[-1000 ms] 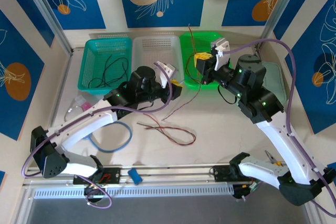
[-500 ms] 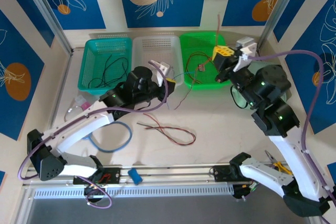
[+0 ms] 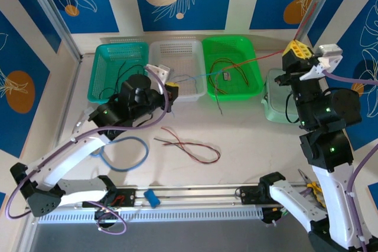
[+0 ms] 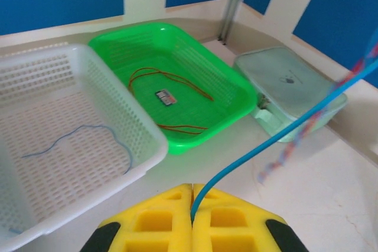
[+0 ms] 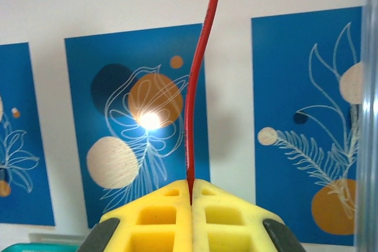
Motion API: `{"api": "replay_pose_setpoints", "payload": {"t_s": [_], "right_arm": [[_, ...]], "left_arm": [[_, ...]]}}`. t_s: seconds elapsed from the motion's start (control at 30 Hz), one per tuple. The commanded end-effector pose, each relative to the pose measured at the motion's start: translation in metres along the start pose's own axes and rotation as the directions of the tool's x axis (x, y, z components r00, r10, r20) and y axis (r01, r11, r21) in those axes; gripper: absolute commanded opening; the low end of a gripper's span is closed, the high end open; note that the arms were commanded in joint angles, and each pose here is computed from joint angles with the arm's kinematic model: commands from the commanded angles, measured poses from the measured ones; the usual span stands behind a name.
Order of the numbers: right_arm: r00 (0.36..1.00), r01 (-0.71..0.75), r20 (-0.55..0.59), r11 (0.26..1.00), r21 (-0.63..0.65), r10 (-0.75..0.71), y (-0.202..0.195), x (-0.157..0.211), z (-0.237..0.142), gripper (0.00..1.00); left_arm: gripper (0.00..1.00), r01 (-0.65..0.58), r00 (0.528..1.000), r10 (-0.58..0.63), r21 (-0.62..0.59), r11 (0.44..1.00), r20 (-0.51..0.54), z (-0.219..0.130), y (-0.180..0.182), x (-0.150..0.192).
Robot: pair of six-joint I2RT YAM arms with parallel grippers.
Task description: Untangle the cables
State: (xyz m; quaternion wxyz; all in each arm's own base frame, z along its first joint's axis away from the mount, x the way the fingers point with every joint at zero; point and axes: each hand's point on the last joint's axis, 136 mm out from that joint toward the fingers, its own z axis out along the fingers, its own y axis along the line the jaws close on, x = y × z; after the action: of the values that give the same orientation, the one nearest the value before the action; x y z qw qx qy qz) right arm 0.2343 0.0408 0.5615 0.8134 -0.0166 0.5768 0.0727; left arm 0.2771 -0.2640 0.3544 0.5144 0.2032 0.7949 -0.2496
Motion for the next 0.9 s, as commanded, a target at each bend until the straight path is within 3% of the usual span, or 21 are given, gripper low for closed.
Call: {"api": "replay_pose_setpoints", "payload": {"t_s": [0.0,0.3,0.87], "right_arm": [[0.992,0.024,0.122,0.997,0.079,-0.034,-0.017,-0.041,-0.010,0.00],[0.986,0.051,0.148,0.983,0.179,-0.078,-0.040,-0.049,-0.009,0.00],[0.966,0.039,0.238,0.970,0.240,-0.098,-0.064,-0.097,0.003,0.00]], "left_arm": [[0.00,0.032,0.995,-0.044,-0.135,0.990,-0.087,-0.011,0.036,0.028],[0.00,0.144,0.980,-0.176,-0.275,0.951,-0.096,-0.050,0.080,0.069],[0.00,0.255,0.883,-0.412,-0.508,0.823,-0.225,-0.071,0.125,0.197]]}}
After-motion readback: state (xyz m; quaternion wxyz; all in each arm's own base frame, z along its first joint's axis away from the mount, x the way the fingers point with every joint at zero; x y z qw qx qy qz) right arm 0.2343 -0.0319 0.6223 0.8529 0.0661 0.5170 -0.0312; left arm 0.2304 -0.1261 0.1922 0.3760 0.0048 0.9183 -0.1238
